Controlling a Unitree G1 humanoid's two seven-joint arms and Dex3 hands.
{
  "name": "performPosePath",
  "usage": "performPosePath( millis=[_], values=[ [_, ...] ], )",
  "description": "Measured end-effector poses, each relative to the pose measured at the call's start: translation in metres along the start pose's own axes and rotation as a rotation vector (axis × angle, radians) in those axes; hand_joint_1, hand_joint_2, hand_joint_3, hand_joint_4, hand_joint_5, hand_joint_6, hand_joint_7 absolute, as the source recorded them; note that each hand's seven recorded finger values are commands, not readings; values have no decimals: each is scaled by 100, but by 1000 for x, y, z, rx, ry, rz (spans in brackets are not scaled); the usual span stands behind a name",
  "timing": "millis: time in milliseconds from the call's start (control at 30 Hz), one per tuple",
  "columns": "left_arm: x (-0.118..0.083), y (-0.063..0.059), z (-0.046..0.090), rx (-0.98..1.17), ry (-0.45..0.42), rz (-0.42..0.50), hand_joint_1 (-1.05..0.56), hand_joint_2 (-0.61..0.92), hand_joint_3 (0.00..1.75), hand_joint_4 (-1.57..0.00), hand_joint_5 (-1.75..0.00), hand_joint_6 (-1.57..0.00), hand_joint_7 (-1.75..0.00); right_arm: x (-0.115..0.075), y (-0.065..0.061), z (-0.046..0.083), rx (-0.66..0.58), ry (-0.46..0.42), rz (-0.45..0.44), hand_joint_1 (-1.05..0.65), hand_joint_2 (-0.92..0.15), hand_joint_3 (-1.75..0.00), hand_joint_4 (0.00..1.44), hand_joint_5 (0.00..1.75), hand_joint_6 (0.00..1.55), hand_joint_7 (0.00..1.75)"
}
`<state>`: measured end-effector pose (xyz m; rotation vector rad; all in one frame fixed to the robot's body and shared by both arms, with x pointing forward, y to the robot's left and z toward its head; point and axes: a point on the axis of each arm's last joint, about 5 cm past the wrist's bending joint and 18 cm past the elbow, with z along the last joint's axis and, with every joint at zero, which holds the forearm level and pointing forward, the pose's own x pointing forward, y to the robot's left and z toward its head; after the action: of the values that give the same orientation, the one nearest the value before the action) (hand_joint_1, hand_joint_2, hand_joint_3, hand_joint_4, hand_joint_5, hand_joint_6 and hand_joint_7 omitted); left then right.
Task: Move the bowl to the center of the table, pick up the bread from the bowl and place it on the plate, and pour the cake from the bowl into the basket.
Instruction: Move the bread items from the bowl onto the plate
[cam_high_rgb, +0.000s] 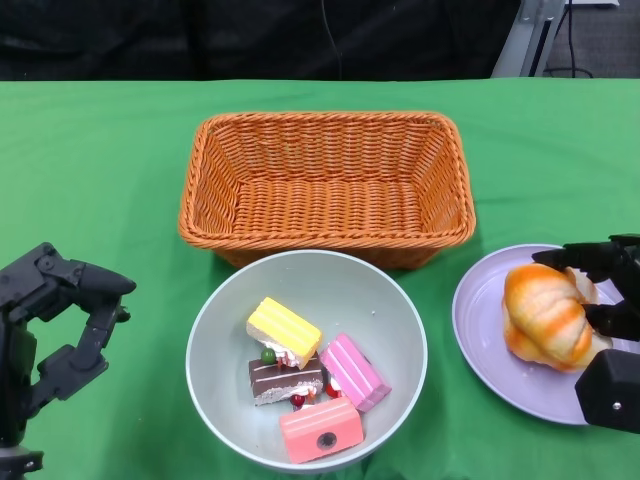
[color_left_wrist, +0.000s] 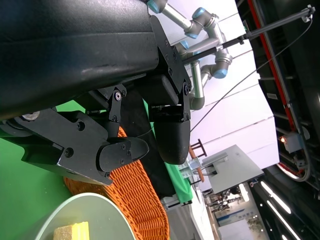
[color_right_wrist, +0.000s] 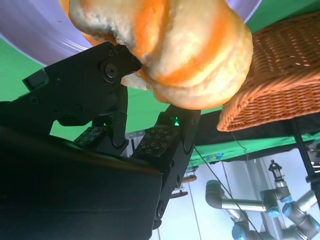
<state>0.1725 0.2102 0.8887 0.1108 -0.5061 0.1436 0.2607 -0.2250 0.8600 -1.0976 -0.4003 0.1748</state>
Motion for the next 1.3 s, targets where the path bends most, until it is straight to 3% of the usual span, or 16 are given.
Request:
performPosePath(
  millis=[433, 533, 633, 733, 1033, 1300],
  values=[
    [0, 0, 0, -4, -1, -7, 0, 74, 74, -75, -141, -80, -111, 0, 0, -1, 6, 39, 16, -8, -83, -1, 87, 80, 113, 3],
    [0, 0, 0, -4, -1, -7, 0, 74, 74, -75, -141, -80, -110, 0, 1, -1, 2, 39, 21, -8, -84, 0, 85, 65, 104, 0],
    [-1, 0, 0, -3, 1, -7, 0, 74, 73, -75, -141, -79, -110, 0, 1, -1, -7, 47, 22, -6, -86, 0, 86, 24, 92, 0],
    [-1, 0, 0, -3, 1, -8, 0, 75, 72, -75, -140, -79, -110, 1, 1, -2, -10, 57, 24, -3, -87, 0, 82, 11, 86, 0],
    [-1, 0, -1, -2, 5, -16, 1, 76, 70, -75, -140, -79, -111, 4, -1, 0, 8, 46, 41, -13, -87, 0, 73, 1, 71, 0],
    [-2, 0, -1, -2, 5, -16, 0, 78, 68, -75, -140, -79, -109, 6, -8, -2, 27, 58, 47, -16, -84, 0, 75, 1, 68, 0]
  ],
)
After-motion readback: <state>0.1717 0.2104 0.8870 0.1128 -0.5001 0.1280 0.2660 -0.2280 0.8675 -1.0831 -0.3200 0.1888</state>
